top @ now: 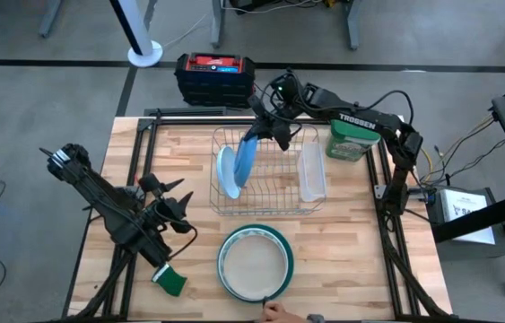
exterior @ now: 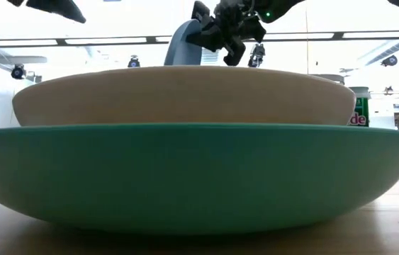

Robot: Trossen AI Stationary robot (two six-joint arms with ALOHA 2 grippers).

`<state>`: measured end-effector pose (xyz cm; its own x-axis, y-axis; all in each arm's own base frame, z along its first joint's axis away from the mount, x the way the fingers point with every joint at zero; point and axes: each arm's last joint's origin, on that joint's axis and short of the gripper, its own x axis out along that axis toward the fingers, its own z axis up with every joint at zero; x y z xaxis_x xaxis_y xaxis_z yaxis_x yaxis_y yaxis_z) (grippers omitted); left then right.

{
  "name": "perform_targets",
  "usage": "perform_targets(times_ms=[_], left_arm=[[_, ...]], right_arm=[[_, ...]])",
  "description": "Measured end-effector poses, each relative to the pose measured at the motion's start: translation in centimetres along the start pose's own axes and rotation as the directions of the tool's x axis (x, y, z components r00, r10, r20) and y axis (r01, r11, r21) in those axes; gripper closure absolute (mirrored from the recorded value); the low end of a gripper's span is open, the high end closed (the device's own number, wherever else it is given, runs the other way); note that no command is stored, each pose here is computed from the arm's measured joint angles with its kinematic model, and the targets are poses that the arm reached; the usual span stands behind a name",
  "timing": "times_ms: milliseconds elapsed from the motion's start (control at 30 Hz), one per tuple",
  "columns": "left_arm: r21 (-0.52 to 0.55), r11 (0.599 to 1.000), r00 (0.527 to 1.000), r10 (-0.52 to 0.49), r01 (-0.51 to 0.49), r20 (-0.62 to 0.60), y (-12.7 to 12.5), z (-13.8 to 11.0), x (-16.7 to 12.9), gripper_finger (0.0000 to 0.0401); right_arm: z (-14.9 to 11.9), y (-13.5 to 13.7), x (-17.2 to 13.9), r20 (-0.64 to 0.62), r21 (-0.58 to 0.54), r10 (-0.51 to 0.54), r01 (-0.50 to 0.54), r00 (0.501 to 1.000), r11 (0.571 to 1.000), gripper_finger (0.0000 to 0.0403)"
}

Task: Sort dishes
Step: Put the blue plate in the dish rack

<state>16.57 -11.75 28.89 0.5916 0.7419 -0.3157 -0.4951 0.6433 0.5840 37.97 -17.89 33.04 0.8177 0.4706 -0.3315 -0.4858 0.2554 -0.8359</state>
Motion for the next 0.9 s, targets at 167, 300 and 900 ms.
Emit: perform_targets(times_ms=[167, 300, 900], left_arm=[[0.025, 1.000, 1.000, 0.009, -0.009, -0.004, -0.2, -0.7, 0.2, 0.0196], [0.086, 0.996, 1.000, 0.016, -0.015, -0.009, -0.4, -1.2, 0.4, 0.0196], [0.115, 0.993, 0.998, -0.005, 0.012, -0.056, -0.2, -1.4, 0.4, 0.0196]], right_arm=[[-0.2, 0.6, 0.2, 0.001, -0.028, 0.015, -0.015, 1.000, 0.999, 0.0400], [-0.4, 1.0, 0.3, 0.002, -0.020, 0.025, -0.025, 1.000, 0.999, 0.0400], [-0.3, 1.7, 1.5, 0.030, -0.057, 0.012, -0.010, 0.999, 0.998, 0.0400]])
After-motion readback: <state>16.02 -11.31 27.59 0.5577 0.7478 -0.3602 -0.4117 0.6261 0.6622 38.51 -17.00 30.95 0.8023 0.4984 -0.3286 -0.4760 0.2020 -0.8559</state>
